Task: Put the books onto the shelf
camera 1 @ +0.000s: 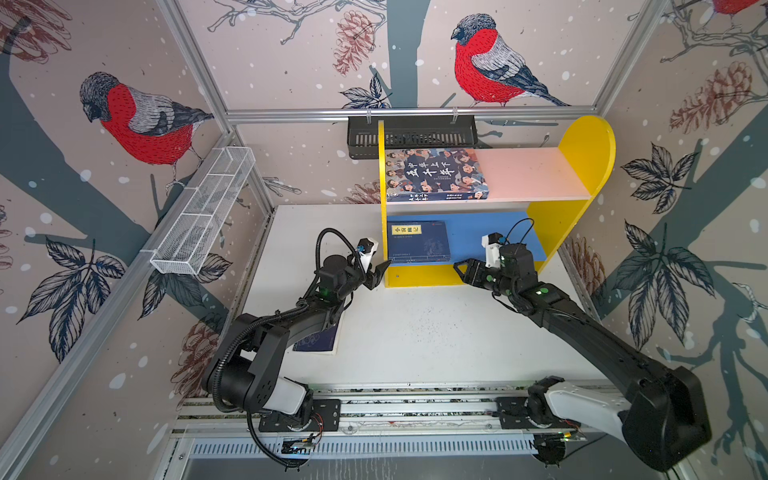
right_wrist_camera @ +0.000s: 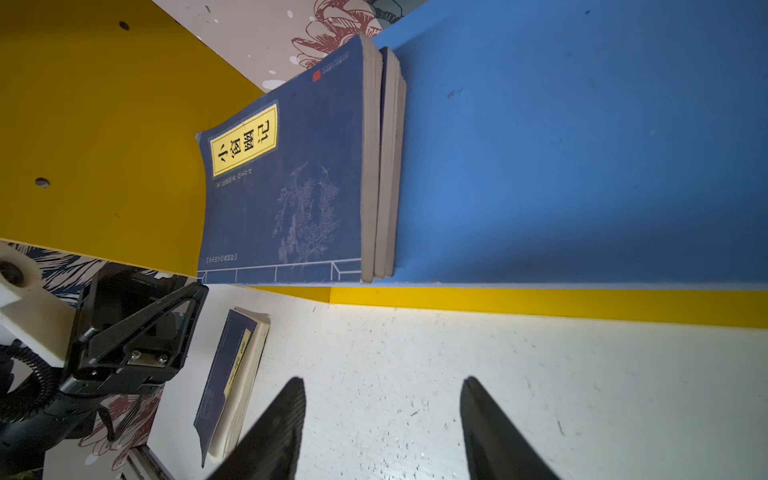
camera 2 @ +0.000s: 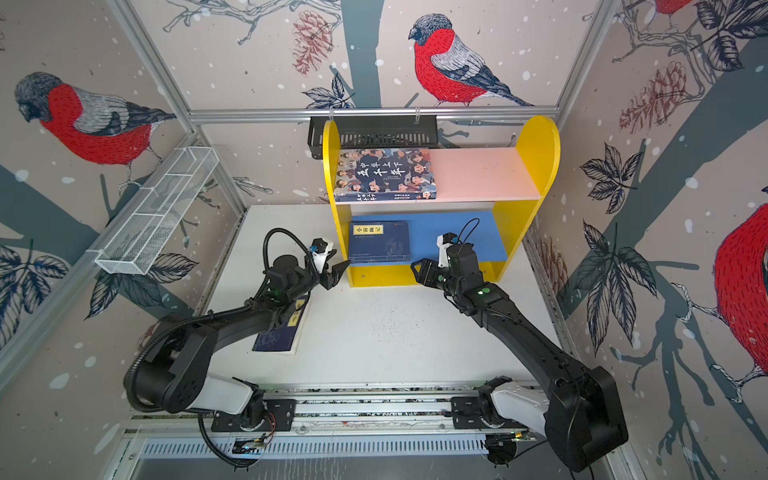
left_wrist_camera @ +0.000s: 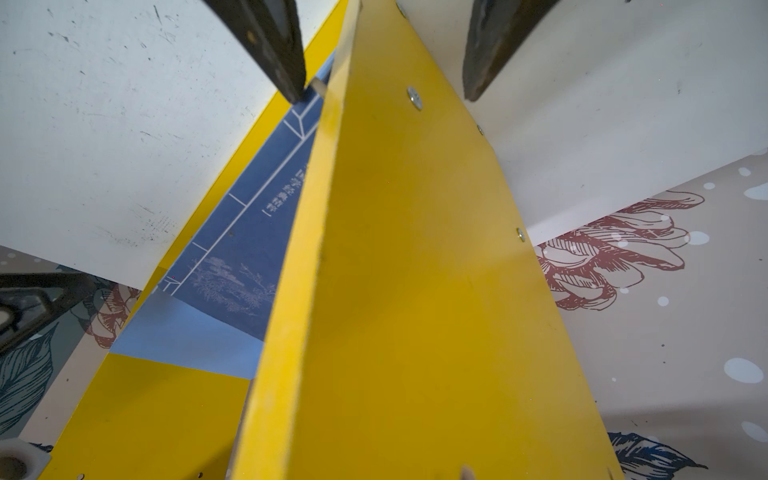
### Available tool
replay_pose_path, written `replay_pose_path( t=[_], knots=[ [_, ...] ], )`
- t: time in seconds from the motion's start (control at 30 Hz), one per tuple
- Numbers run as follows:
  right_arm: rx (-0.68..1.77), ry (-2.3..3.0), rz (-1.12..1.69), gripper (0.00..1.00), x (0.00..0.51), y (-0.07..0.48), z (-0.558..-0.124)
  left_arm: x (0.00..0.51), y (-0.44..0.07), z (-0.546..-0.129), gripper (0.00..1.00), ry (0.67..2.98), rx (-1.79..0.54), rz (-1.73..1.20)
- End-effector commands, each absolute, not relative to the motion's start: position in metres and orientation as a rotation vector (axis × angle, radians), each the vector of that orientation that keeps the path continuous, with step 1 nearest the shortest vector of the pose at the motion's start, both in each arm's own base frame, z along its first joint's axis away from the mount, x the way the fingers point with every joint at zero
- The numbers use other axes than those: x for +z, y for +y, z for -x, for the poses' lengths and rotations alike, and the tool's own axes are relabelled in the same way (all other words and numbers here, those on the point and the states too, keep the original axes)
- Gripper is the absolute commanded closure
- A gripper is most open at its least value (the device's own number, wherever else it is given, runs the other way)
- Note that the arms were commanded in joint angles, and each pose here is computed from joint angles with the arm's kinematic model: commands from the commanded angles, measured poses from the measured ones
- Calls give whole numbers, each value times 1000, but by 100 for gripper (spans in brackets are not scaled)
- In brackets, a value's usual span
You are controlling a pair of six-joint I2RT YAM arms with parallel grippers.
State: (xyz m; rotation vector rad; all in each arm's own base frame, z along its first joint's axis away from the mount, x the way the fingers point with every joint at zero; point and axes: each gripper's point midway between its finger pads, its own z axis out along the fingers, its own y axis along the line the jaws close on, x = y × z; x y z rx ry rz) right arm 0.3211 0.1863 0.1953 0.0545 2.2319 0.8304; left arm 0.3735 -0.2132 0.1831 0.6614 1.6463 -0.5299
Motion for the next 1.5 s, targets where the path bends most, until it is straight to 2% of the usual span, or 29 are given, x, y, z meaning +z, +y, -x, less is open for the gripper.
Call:
replay_pose_path(
  t=[0.0,0.37,0.57,1.47],
  knots=[
    [781,2235,-38,40,194,184,-324,196,-215,-377,41,1597,-523,-657],
    [688,2268,-3,41,189,186,-332,194,-215,-374,41,1604,-530,-661],
    [610,2320,46,41,179,195,-337,193,-215,-373,36,1611,-535,-666],
    [544,2324,64,43,175,200,-357,190,-215,-371,37,1617,-540,-670]
  ],
)
